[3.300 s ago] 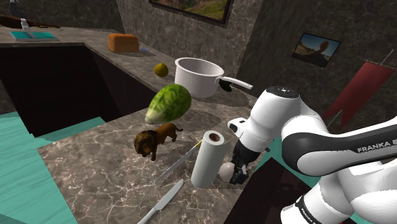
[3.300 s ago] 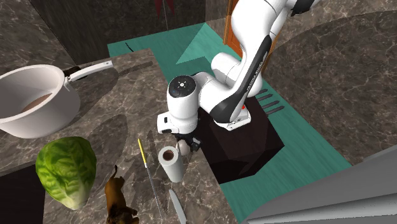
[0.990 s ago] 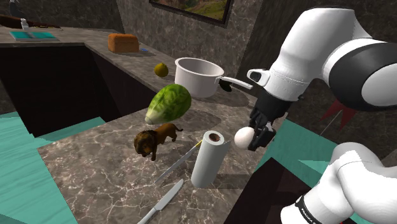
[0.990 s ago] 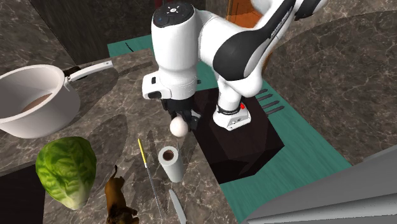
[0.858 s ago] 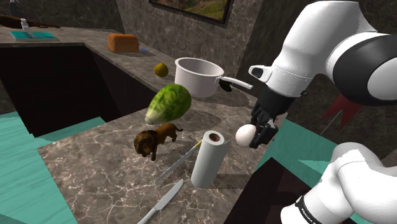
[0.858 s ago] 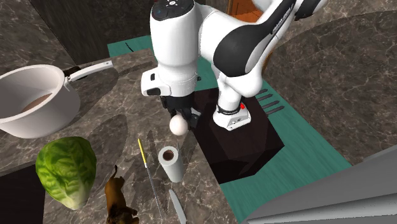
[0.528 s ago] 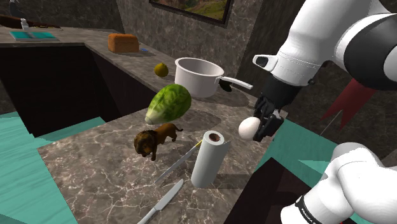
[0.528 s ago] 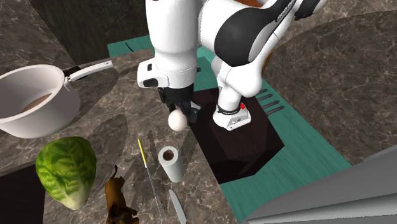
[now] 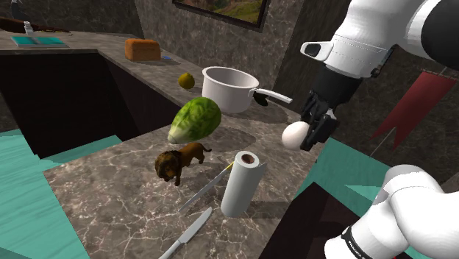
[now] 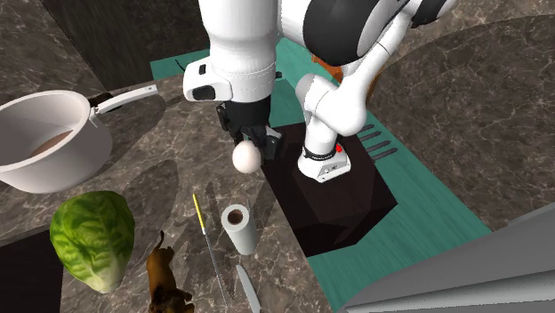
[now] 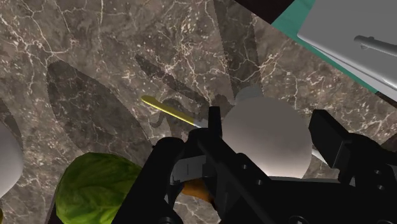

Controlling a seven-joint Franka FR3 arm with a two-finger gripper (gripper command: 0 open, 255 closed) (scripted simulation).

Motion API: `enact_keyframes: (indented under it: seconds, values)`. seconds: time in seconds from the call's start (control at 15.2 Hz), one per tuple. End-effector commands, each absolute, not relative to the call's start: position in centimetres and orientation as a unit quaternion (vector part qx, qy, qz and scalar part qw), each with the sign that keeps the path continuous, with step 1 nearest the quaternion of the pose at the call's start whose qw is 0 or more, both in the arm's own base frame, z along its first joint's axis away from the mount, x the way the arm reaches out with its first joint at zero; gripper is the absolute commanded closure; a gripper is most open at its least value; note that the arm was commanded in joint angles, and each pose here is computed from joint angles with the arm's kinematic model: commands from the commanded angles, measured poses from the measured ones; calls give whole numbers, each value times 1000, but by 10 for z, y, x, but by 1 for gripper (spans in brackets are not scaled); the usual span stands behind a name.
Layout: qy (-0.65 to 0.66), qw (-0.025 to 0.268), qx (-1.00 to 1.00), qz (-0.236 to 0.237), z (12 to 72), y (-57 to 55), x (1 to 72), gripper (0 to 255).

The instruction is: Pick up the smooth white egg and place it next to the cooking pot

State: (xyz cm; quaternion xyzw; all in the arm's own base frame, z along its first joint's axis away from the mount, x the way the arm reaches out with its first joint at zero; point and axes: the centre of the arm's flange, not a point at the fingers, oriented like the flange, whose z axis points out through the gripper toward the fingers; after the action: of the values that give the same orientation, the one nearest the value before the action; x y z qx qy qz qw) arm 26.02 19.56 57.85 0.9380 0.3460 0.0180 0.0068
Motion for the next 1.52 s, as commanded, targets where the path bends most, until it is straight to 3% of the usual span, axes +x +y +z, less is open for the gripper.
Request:
enact_keyframes:
  seconds: [0.0, 1.45]
  values:
    - [346, 7, 938, 18, 590, 196, 261, 255]
    - [346, 7, 938, 18, 602, -39, 349, 255]
